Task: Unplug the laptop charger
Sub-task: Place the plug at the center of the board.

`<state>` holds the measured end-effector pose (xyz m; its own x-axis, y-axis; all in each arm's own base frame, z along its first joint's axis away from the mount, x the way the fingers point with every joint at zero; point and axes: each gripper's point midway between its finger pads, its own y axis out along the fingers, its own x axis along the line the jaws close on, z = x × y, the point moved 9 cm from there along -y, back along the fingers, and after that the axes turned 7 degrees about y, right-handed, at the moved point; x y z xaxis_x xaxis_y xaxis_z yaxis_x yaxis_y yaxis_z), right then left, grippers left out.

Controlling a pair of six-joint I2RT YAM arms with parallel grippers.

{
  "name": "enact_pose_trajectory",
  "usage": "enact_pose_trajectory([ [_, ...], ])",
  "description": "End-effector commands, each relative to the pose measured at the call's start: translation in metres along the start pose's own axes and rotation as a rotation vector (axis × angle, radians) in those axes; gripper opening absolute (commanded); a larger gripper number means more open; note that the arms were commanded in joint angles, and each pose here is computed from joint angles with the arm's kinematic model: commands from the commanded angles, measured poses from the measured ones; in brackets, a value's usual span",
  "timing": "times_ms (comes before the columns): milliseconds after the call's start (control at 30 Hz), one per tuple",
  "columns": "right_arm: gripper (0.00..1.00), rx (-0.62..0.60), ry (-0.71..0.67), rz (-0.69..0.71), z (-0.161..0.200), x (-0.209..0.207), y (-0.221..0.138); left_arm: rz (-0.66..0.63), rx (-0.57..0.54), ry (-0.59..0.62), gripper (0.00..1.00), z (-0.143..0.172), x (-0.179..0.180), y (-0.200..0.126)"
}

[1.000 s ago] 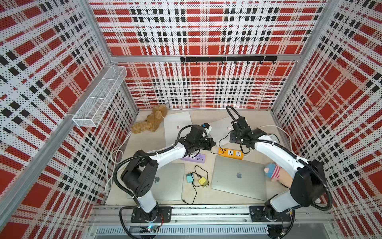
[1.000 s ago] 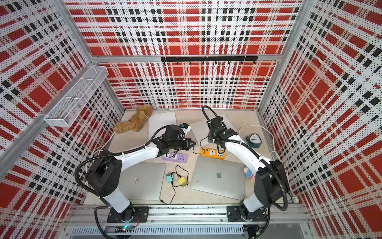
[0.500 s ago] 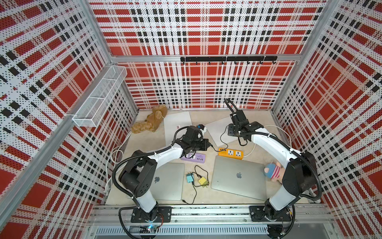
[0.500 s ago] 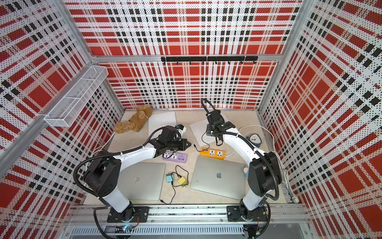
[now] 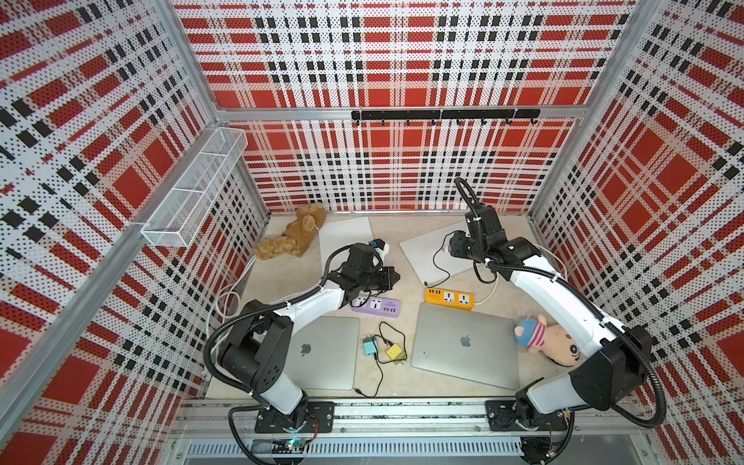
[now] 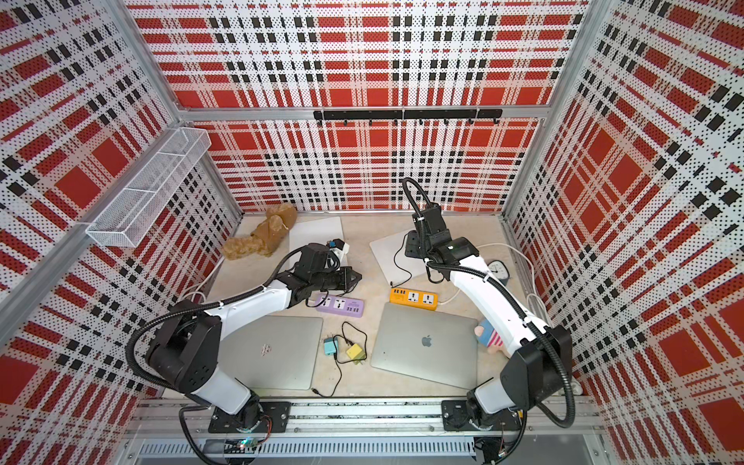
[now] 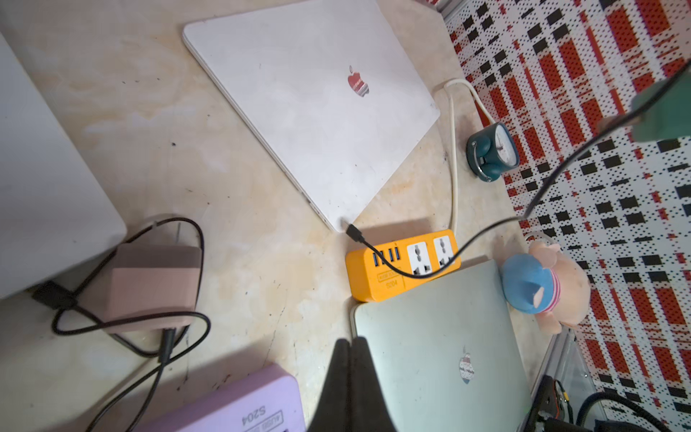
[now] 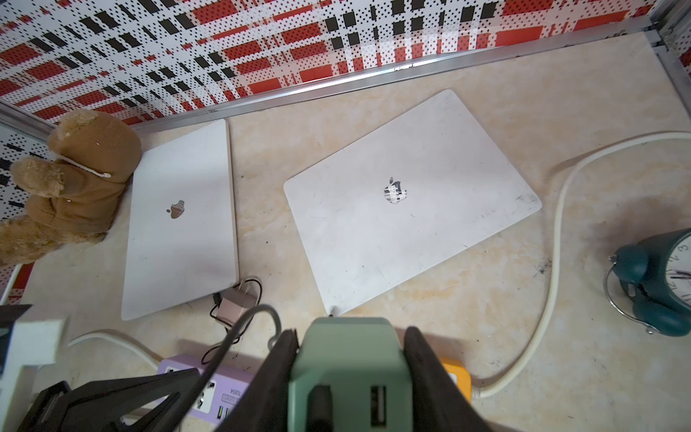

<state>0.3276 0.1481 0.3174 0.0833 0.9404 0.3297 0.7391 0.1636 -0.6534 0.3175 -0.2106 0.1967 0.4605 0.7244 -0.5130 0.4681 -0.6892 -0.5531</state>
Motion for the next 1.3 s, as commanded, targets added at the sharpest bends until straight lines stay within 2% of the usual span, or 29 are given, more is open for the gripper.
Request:
enact_pose_trajectory([
  [0,0.21,0.052,0.003,-0.054,0.014,0.015,0.003,0.021,-0.071,0.014,0.02,-0.012,-0.002,-0.02],
  [233,0.21,0.035,0.017,-0.128,0.01,0.043,0.013,-0.016,-0.119,-0.007,0.02,-0.012,0.014,-0.05],
  [567,0.21,-0.088,0.016,-0.23,-0.044,0.089,0.019,-0.054,-0.14,-0.037,0.04,0.002,0.033,-0.075],
  [700,0.22,-0.119,0.019,-0.235,-0.052,0.097,0.027,-0.066,-0.128,-0.052,0.04,0.012,0.04,-0.076],
  [1000,0.22,-0.045,0.015,-0.151,-0.011,0.094,0.088,-0.074,-0.123,-0.067,0.04,0.02,0.049,-0.078],
  [1267,0.22,0.031,-0.027,-0.098,0.02,0.09,0.095,-0.081,-0.122,-0.076,0.04,0.023,0.054,-0.082],
])
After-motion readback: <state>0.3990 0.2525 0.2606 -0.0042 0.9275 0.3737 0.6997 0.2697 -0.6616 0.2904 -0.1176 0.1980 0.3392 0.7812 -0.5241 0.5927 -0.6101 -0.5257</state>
